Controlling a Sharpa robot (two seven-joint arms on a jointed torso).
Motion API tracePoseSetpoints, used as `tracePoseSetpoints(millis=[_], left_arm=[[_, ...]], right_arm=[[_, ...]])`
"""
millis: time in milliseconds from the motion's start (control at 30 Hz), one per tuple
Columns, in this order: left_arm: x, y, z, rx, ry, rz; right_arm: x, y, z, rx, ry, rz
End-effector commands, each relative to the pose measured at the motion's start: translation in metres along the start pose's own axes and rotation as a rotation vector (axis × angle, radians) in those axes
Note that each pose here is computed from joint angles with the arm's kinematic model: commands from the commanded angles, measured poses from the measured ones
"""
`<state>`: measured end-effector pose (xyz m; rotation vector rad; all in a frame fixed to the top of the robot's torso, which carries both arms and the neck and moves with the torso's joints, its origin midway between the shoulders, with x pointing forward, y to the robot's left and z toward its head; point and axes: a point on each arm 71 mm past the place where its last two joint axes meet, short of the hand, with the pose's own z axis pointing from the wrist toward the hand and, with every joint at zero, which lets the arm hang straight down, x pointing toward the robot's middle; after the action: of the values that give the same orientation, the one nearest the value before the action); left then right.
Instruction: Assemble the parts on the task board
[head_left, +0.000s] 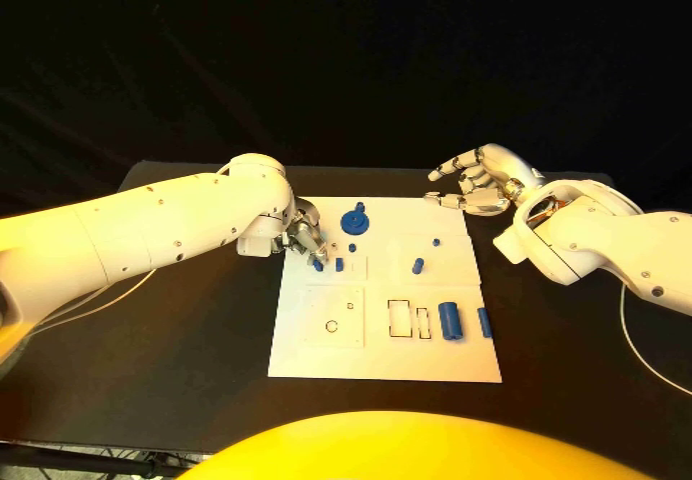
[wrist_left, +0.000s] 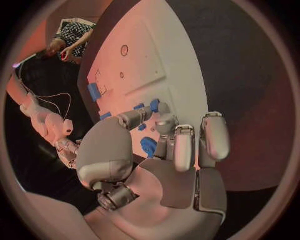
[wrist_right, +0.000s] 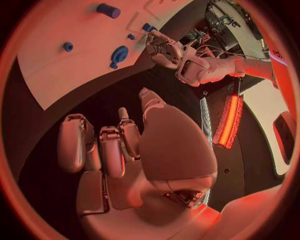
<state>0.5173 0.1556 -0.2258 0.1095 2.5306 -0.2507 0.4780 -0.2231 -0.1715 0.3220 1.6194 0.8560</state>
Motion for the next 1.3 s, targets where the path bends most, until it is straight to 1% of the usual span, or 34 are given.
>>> tracePoseSetpoints(millis=[33, 1100, 1300], left_arm=[[0.0080, -0.0003, 0.0041, -0.004, 0.034, 0.012], [0.0058, 0.0014, 0.0045, -0.010, 0.008, 0.008], [0.0042, 0.0024, 0.0039, -0.008, -0.008, -0.004]], right_arm=[[0.0007, 0.0013, -0.0003, -0.014, 0.005, -0.010], [0.0003, 0.0014, -0.0009, -0.016, 0.003, -0.010], [0.0002, 0.0012, -0.0010, -0.016, 0.003, -0.010]])
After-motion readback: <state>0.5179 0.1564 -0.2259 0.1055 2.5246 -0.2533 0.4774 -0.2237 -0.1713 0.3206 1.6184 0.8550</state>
